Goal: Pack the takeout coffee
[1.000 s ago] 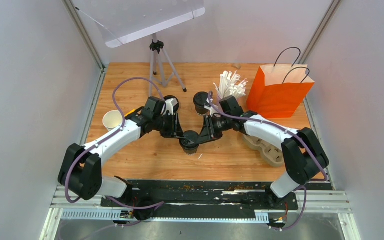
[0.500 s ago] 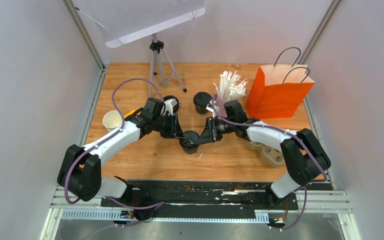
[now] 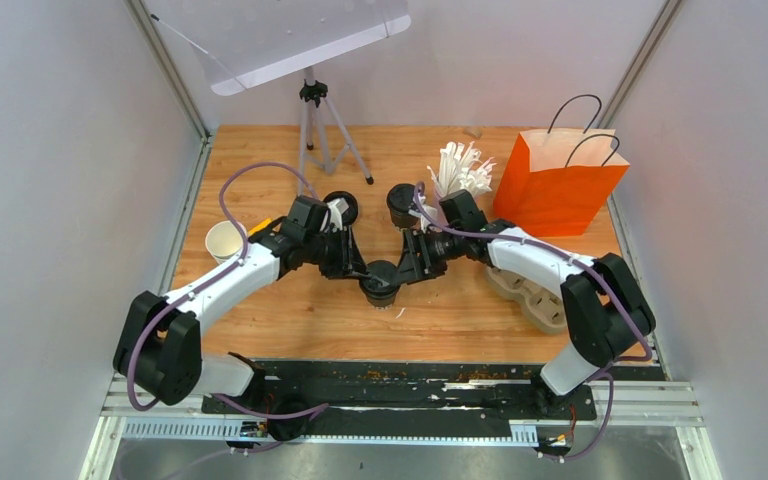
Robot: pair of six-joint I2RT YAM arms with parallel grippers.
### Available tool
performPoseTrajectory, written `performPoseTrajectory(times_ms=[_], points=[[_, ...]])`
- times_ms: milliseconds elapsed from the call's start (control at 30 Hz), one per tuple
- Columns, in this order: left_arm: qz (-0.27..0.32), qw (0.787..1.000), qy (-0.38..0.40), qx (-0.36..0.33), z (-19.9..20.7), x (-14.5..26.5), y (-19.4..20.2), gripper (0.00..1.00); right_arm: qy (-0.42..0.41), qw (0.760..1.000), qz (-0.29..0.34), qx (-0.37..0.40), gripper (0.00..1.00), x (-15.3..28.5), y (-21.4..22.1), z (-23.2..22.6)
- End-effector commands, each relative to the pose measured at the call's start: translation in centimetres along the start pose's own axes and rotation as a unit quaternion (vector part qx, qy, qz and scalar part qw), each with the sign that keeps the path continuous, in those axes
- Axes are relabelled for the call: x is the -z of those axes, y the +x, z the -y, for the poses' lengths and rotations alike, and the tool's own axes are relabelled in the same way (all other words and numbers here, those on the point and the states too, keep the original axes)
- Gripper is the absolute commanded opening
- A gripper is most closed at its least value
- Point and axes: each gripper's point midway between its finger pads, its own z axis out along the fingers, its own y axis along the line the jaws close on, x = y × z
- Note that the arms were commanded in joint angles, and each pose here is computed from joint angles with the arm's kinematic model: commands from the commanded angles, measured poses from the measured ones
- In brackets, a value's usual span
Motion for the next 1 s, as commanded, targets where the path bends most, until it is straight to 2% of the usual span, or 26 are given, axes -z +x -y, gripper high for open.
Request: performPoseTrajectory(times_ms=[0,133,300,433,700,800,967], points=[[-0.018,0.998,-0.044,0.048,-1.6,0.6,1.9,0.41,0.02,1.0,-0.003,-0.009,0.62,1.0,0.3,-0.7],[-0.015,0.998,-0.03,0.056,-0.8,1.2,1.9,0.48,0.025,0.999,-0.003,-0.02,0.61,1.0,0.9,-1.0],[-0.001,0.998,-0.029,0.047,-0.2,2.0,1.3,0.52,0.028,0.999,0.006,-0.023,0.5,1.2,0.6,-2.4],[-0.003,0.999,-0.049,0.019,-0.7,2.1,0.7,0.55,0.037,0.999,0.012,-0.026,0.44,1.6,0.1,-3.4],[-0.003,0.998,-0.062,-0.016,-1.1,2.0,0.1,0.55,0.042,0.998,-0.009,-0.039,0.4,0.7,1.1,-5.2],[-0.008,0.998,-0.056,-0.019,-1.2,1.7,0.4,0.52,0.046,0.998,-0.01,-0.039,0.34,0.7,1.0,-5.5],[-0.014,0.998,-0.051,-0.023,-1.3,1.6,0.8,0.48,0.049,0.998,-0.007,-0.029,0.31,1.2,1.2,-5.8]])
